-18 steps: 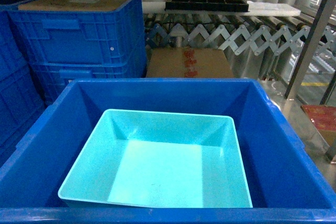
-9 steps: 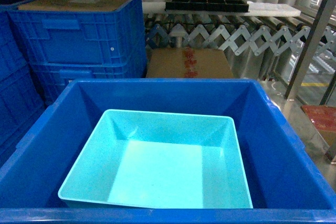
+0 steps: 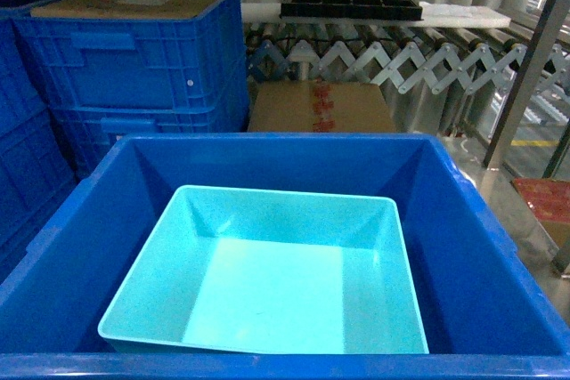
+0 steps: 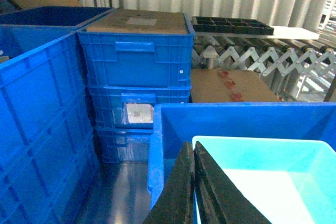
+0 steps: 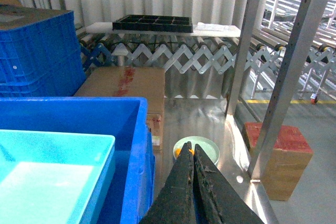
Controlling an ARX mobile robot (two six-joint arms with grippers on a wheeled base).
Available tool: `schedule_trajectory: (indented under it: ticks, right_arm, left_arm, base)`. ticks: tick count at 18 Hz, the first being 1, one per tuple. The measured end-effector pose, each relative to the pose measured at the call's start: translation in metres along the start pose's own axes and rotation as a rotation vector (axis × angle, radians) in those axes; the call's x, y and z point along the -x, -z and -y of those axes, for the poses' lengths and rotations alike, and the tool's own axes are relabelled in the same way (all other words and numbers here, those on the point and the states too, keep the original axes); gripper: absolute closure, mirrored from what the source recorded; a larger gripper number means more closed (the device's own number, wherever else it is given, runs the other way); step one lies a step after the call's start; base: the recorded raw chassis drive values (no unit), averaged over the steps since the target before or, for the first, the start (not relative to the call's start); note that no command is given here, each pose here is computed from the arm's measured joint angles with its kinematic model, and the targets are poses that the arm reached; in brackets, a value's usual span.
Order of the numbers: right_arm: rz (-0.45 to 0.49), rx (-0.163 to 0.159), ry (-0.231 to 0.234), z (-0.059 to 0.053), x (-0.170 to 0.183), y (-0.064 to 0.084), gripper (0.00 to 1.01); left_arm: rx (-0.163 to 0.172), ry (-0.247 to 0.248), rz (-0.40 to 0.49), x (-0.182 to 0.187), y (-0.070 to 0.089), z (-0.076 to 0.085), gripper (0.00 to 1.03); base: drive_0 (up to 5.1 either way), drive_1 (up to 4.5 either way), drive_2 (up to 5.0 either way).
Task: Stack blue boxes stably on right
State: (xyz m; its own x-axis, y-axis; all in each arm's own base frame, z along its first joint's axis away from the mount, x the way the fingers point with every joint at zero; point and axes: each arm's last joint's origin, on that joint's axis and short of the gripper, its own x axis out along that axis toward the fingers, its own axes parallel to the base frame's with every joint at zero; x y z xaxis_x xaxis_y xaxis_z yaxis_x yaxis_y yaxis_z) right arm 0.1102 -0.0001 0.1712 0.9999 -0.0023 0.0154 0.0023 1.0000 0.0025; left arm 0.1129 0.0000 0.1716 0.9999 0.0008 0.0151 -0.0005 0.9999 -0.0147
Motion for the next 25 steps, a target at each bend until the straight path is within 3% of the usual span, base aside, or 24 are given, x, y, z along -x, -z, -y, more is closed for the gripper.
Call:
schedule_trajectory:
  ticks: [4,7,8,17,18,24,25]
  right_arm:
    - [-0.053,0.0,-0.001,0.0,0.01,0.007,1.0]
    - [0.002,0.0,-0.002,0.0,0.013,0.002,1.0]
    - [-0.015,0.0,-0.001,0.0,0.013,0.004,1.0]
    - [-0.01,0.0,-0.002,0.0,0.013,0.003,1.0]
    - [-0.01,0.0,-0.002,0.0,0.013,0.003,0.92]
    - [-0.01,0.0,-0.002,0.0,0.013,0.003,0.13]
    - [-0.01,0.0,-0.002,0.0,0.013,0.003,0.01]
  left_arm:
    - [0.0,0.0,0.0,0.004,0.0,0.0,1.01]
    - [0.0,0.001,-0.039,0.011,0.005,0.0,1.01]
    - [-0.001,-0.001,-0.002,0.016,0.002,0.0,1.01]
    - [0.0,0.0,-0.014,0.016,0.004,0.0,1.0]
    - [-0.001,0.0,-0.014,0.016,0.004,0.0,0.87]
    - [-0.001,0.0,-0.014,0.016,0.004,0.0,0.09]
    - [-0.003,0.0,-0.014,0.016,0.004,0.0,0.03]
  base:
    - [0.0,0.0,0.0]
    - [0.0,0.0,0.0]
    - [0.0,0.0,0.0]
    - [0.0,0.0,0.0]
    - [0.0,0.0,0.0]
    - [0.0,0.0,0.0]
    - [0.0,0.0,0.0]
